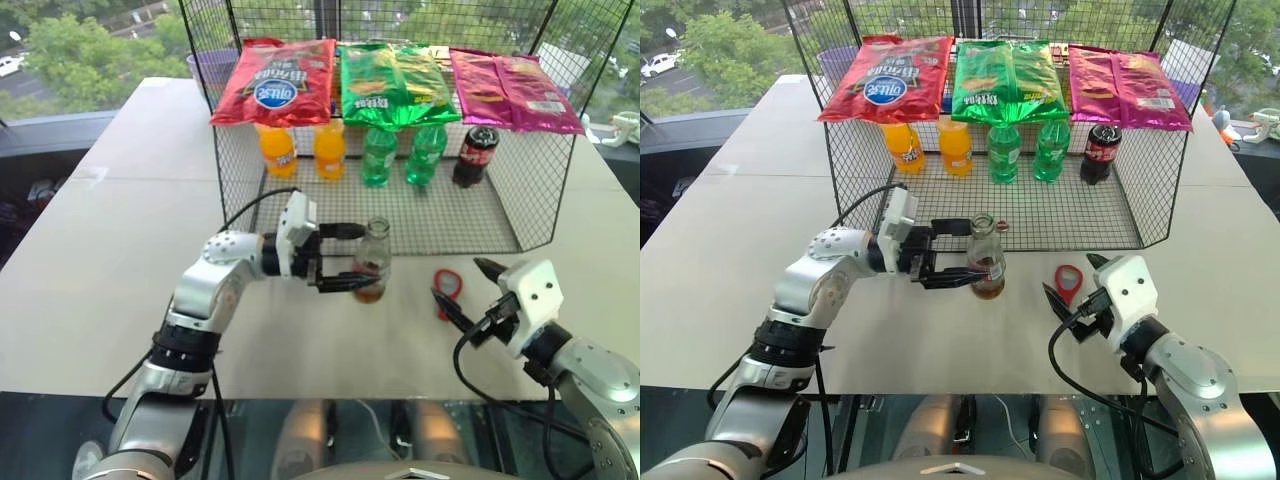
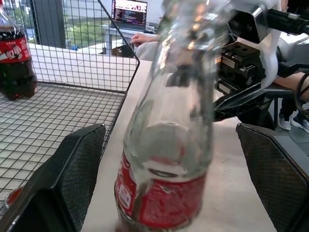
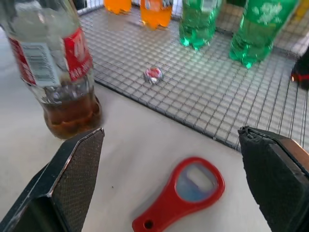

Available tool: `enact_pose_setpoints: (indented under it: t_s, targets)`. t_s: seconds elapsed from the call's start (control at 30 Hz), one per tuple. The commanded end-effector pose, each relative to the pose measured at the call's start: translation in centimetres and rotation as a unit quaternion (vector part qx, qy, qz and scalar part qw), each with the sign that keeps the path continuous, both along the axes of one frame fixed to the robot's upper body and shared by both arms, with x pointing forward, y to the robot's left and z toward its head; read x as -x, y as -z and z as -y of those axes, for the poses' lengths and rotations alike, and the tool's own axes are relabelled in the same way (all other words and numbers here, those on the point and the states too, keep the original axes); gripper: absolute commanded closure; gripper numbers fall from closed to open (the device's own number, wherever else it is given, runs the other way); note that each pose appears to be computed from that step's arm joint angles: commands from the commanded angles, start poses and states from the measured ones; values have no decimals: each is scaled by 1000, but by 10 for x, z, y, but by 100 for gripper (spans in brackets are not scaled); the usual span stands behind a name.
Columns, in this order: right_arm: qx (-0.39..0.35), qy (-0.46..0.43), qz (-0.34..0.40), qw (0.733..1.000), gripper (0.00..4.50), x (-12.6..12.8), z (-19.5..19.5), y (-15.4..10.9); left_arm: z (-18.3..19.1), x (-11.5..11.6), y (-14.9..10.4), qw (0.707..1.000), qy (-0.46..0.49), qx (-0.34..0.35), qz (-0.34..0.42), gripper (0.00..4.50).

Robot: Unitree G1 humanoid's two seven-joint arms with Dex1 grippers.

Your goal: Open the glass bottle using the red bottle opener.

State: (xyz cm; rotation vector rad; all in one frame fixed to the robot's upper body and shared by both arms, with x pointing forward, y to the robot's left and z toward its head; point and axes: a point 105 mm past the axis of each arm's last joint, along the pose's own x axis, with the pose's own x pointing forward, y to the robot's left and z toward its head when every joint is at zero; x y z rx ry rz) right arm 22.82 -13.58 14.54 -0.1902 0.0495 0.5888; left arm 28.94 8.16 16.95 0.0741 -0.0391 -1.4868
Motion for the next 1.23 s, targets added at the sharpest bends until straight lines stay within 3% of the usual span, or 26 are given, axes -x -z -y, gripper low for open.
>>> enact_pose_setpoints:
  t_s: [0.03,0.33,0.63,0.8,1.23]
  targets:
    - [-8,-26,35,999,0,6,-1,-13,-13,6,-13,999,-20,9,24,3]
    - [-14,-12,40,999,0,27,45,-5,-71,20,16,989,-146,25,22,3]
    - [21,-17,23,999,0,62,77,4,-127,20,46,950,-310,18,-34,3]
    - [20,-28,13,999,0,69,73,12,-127,12,43,939,-341,32,-34,3]
    - [5,-25,2,1000,0,75,57,28,-108,2,28,950,-309,30,-26,3]
